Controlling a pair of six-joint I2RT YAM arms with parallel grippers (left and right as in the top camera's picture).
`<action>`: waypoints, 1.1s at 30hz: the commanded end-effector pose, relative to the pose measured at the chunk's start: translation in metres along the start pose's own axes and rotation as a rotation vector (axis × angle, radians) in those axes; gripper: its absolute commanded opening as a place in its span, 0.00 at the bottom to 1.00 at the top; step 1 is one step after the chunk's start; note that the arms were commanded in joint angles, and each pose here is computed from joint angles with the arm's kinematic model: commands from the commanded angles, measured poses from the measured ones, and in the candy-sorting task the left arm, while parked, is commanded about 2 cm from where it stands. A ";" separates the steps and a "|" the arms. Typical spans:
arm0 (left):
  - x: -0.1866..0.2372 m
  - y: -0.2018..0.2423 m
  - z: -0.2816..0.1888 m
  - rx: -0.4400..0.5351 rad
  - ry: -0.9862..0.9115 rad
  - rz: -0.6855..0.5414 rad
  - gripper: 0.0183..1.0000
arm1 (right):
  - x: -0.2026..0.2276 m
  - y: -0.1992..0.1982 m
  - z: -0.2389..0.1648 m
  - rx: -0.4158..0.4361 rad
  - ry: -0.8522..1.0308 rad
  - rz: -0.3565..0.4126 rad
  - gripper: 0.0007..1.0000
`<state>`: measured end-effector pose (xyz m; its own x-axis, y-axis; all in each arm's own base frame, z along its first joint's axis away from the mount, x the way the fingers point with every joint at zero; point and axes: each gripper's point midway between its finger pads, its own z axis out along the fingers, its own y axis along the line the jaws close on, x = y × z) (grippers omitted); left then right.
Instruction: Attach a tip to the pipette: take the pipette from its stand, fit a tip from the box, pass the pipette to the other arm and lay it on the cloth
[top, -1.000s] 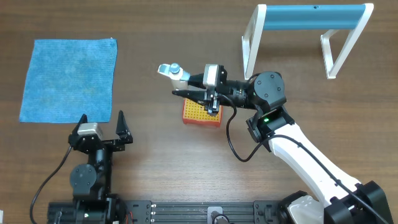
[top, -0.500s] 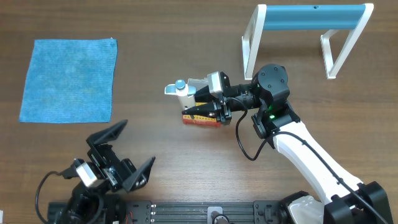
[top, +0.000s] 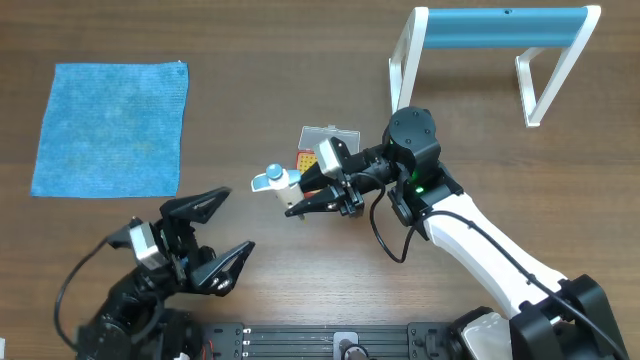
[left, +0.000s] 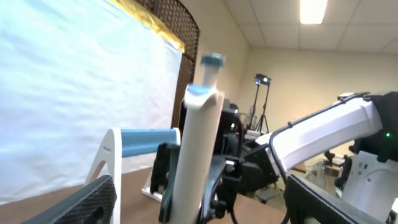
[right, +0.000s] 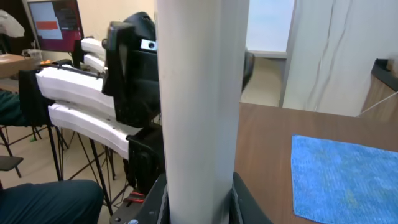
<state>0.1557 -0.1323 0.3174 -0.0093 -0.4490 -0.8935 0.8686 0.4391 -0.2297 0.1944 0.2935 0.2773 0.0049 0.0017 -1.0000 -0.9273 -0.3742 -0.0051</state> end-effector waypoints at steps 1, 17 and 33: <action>-0.001 -0.006 0.026 0.148 0.210 -0.058 0.80 | -0.003 0.001 0.002 -0.022 -0.002 -0.043 0.08; 0.019 0.007 0.076 0.393 0.256 0.038 0.78 | -0.003 -0.002 0.002 -0.007 -0.001 -0.049 0.08; 0.022 -0.001 0.097 0.495 0.233 0.147 0.44 | -0.003 -0.017 0.001 0.082 0.000 -0.048 0.08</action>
<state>0.2033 -0.2175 0.3268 0.0154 -0.1997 -0.9797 0.9990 0.0440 0.0067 0.2056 0.2982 0.2770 0.0218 0.0065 -0.9997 -0.9496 -0.3125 -0.0227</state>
